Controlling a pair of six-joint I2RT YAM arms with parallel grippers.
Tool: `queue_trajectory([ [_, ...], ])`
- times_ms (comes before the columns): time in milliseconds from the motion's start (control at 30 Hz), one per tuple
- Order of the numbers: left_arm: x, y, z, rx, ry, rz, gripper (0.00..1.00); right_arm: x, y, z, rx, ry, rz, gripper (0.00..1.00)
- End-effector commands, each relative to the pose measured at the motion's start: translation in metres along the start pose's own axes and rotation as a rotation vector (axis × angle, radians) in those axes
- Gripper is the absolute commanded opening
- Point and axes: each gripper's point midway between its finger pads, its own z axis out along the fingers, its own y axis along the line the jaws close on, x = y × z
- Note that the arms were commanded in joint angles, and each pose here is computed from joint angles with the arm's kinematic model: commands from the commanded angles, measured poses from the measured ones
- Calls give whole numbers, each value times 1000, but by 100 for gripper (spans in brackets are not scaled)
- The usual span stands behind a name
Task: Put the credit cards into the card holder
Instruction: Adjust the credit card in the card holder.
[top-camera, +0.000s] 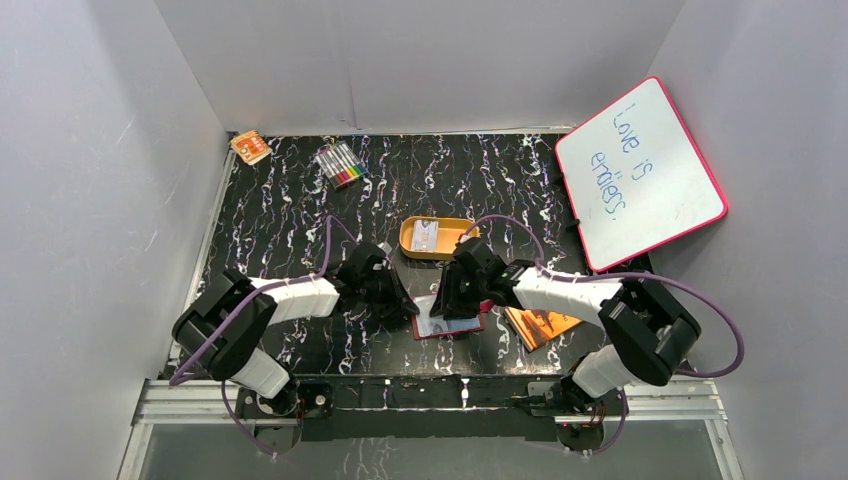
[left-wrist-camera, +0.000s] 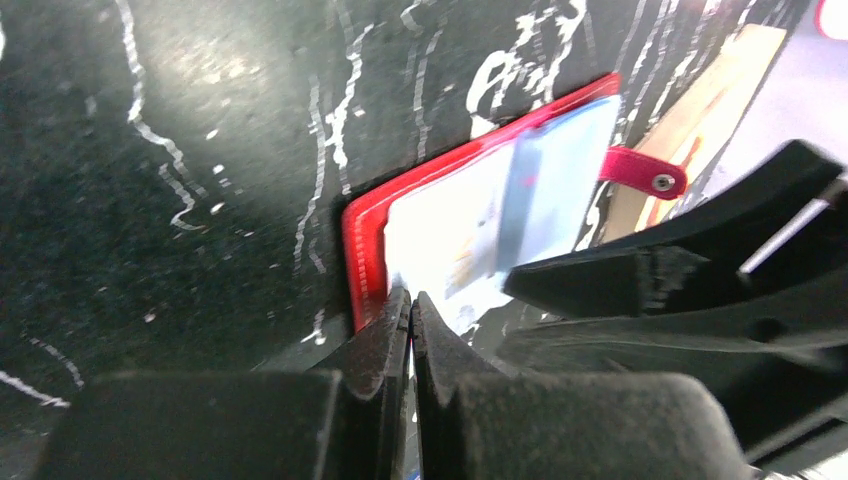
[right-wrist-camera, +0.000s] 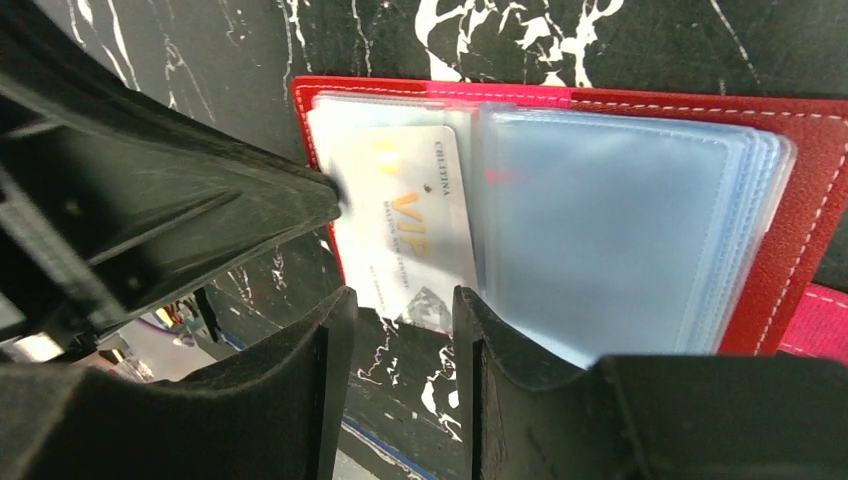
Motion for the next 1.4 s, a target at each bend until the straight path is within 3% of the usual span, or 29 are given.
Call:
queue_trajectory([
  [0,12,18,4,-27,31,4,0,-9,14,-11,-54,-38,-3,48],
  [267,20,38,8,-74,44,-6,0,-9,18,-8,-65,-24,-11,48],
  [700,26,57,6,-131,39,-20,0,-1,-19,-4,51,-16,30,47],
  [1367,29,60,7,-128,46,-28,0,12,-9,4,-55,36,69,44],
])
